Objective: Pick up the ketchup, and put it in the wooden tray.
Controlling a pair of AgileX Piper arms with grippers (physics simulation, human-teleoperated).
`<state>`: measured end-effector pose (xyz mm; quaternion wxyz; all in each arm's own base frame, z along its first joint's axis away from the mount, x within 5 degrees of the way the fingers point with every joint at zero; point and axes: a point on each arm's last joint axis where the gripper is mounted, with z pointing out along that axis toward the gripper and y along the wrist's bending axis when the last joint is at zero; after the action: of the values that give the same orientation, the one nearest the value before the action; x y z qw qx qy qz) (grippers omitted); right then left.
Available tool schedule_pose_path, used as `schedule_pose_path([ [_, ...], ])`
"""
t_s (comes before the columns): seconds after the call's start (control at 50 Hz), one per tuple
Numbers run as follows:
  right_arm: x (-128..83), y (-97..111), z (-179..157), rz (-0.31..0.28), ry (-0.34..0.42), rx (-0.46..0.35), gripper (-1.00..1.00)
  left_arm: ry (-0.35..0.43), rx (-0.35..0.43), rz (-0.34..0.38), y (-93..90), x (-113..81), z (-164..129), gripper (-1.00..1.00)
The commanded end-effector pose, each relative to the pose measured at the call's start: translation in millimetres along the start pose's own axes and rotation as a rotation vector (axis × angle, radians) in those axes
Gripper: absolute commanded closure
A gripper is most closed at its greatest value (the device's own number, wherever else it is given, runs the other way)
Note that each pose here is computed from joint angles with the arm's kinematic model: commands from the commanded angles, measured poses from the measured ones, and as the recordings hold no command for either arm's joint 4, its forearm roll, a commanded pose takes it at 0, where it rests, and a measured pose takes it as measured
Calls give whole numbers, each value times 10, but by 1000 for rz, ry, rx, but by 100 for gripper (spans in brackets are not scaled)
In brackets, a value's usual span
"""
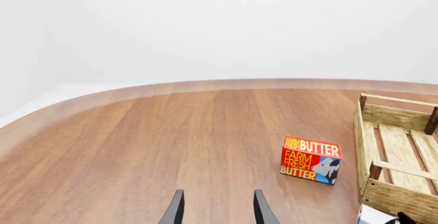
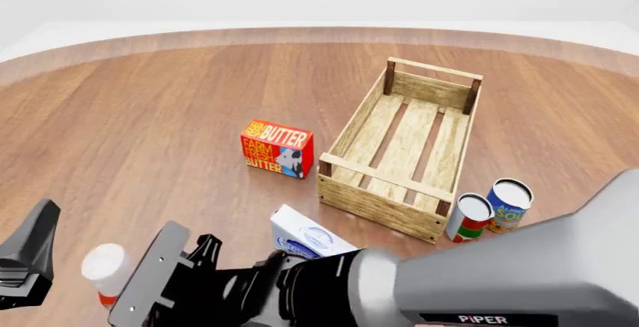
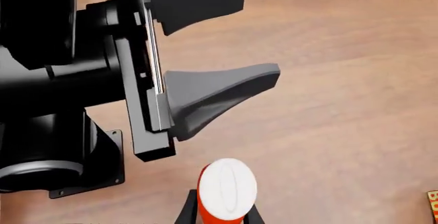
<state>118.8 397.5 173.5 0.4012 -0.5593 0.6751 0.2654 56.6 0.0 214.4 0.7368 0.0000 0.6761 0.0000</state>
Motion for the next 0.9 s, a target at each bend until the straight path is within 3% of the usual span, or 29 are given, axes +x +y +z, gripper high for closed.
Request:
schedule_pose_path([
  [0.02,-106,-231,-142,-16,-2,42,100,0,0,0,0,0,0,-100],
  [0.46,-435,-865,-571,-6,-19,176,100,0,0,0,0,0,0,-100],
  [0.6,-457,-1228,-754,15,-3,255,100,0,0,0,0,0,0,-100],
  [0.64,-454,-1247,-763,18,-2,259,100,0,0,0,0,0,0,-100],
  [0.72,-391,-1524,-883,56,12,323,100,0,0,0,0,0,0,-100],
  [0.9,-321,-1886,-1113,99,20,416,100,0,0,0,0,0,0,-100],
])
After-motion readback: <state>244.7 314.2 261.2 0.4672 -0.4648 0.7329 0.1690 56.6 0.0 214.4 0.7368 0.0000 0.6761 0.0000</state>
